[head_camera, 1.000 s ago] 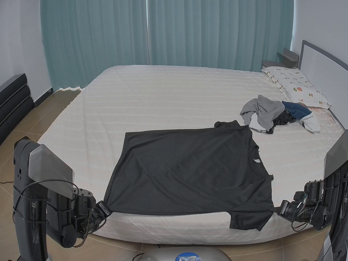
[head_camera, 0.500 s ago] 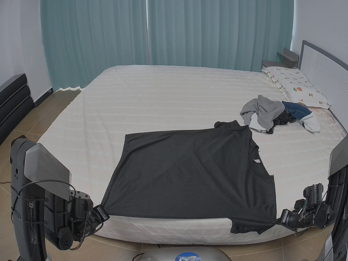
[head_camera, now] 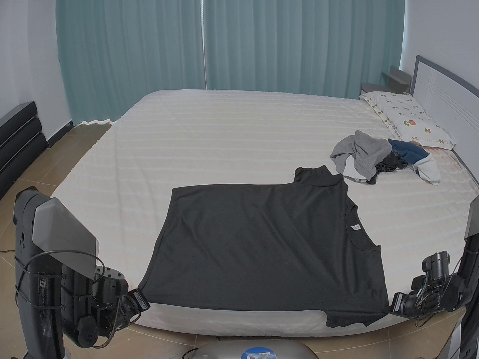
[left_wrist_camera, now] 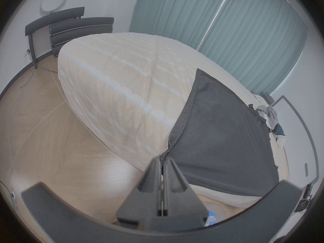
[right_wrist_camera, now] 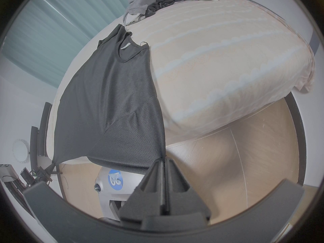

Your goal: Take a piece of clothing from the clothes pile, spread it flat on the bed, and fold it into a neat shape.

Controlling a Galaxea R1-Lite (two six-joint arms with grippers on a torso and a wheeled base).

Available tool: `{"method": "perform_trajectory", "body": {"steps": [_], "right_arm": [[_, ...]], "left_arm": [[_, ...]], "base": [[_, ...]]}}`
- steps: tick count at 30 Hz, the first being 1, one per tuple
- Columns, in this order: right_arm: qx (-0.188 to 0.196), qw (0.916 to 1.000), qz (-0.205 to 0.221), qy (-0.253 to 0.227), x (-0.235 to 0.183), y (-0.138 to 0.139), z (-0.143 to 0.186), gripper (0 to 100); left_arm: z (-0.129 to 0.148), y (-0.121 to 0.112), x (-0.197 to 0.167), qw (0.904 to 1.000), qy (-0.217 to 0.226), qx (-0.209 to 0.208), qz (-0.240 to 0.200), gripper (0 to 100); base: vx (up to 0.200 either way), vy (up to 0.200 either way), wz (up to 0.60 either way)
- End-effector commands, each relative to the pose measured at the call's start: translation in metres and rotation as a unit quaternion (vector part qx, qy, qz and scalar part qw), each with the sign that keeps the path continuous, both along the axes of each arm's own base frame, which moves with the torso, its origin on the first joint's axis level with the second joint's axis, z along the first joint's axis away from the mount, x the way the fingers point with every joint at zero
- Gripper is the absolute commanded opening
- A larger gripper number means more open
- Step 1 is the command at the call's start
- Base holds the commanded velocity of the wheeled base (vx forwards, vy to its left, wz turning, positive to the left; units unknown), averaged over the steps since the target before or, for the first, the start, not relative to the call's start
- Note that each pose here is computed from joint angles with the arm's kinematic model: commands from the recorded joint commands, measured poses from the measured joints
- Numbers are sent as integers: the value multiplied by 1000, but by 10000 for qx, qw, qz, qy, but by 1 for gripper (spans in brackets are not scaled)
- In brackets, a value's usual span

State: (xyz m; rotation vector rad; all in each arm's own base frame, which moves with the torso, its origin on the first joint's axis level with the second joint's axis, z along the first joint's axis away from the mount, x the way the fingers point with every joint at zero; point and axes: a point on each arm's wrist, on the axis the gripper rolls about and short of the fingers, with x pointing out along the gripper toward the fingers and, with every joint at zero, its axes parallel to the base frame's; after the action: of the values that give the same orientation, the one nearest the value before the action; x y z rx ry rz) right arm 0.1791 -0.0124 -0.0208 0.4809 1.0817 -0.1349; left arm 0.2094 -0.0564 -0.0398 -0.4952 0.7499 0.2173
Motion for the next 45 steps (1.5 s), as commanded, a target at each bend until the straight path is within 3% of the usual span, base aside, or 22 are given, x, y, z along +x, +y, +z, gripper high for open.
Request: {"method": "perform_trajectory", "body": {"steps": [1, 11, 26, 29, 35, 36, 40, 45], "right_arm": [[-51, 10000, 28, 67, -6, 0, 3, 0], [-508, 9983, 135, 248, -17, 0, 12, 0], [-696, 9965, 231, 413, -30, 1, 24, 0], [-696, 9972, 218, 190, -28, 1, 28, 0], [-725, 9952, 124, -647, -23, 0, 47, 0], [-738, 9925, 95, -965, -20, 0, 53, 0], [-634, 9865, 32, -1507, -5, -1, 61, 0], [-500, 9841, 64, -1704, 22, 2, 59, 0]], "left_arm": [[2, -1, -8, 9997, 165, 188, -40, 0], [9, -6, -25, 9957, 723, 470, -324, 0], [16, -11, -47, 9843, 1400, 782, -740, 0], [21, -11, -43, 9883, 1176, 696, -681, 0], [36, -4, -28, 9976, 393, 421, -372, 0], [41, -2, -23, 9990, 105, 336, -275, 0], [49, 4, -9, 9983, -557, 140, -17, 0], [43, 3, 1, 9971, -761, 61, 52, 0]], "base": [[0, 0, 0], [0, 0, 0], [0, 0, 0], [0, 0, 0], [0, 0, 0], [0, 0, 0], [0, 0, 0], [0, 0, 0]]}}
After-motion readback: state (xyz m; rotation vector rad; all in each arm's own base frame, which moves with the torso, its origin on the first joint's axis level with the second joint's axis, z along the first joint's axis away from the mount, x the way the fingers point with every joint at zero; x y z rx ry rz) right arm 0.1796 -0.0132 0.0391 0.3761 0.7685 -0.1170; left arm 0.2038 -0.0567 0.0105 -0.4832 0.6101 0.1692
